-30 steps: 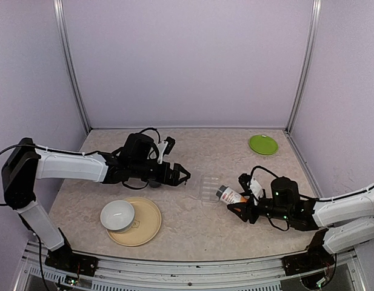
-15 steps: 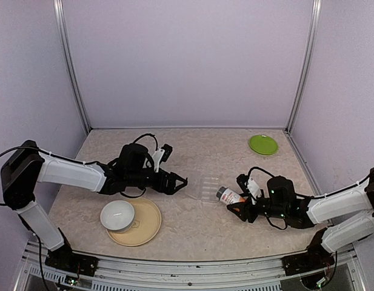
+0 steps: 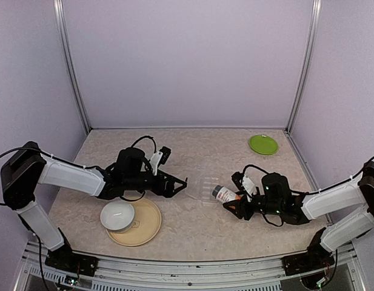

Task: Sort the pills into containers
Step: Pour the pill into the compartment of the pill container.

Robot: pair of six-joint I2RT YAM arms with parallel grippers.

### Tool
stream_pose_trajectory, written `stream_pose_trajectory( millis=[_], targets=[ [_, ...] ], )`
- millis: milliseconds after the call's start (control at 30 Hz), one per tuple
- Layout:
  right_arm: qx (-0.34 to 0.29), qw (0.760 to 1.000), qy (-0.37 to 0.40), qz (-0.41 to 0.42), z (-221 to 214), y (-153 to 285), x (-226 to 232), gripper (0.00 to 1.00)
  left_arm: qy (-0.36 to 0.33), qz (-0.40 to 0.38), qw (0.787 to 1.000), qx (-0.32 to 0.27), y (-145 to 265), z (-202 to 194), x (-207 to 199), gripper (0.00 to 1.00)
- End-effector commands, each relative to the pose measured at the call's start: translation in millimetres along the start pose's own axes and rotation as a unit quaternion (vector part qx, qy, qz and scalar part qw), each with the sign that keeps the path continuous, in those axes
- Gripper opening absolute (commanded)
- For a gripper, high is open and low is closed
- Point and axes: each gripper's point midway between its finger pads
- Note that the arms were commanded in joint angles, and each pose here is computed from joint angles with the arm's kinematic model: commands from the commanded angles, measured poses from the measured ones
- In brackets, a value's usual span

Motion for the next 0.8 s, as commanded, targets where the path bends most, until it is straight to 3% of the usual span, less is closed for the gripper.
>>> stream_pose_trajectory(
  millis=[0, 767],
  targets=[
    [-0.01, 1.0, 0.005, -0.002, 9.6, -2.9, -4.1, 0.14, -0.012, -0.01, 1.0, -0.027, 7.0, 12.8, -6.2, 0.99],
    [0.027, 1.0, -0.009, -0.009, -1.4, -15.2, -8.8, 0.13, -0.005, -0.013, 1.0, -0.024, 5.0, 9.1, -4.5, 0.99]
  ],
)
Point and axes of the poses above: each gripper's point midway between its finger pads, its own y axis back along the fingers, its own x axis along the line the jaws close on, z = x × y, and after that the axes turned 11 degrees about y, right-handed
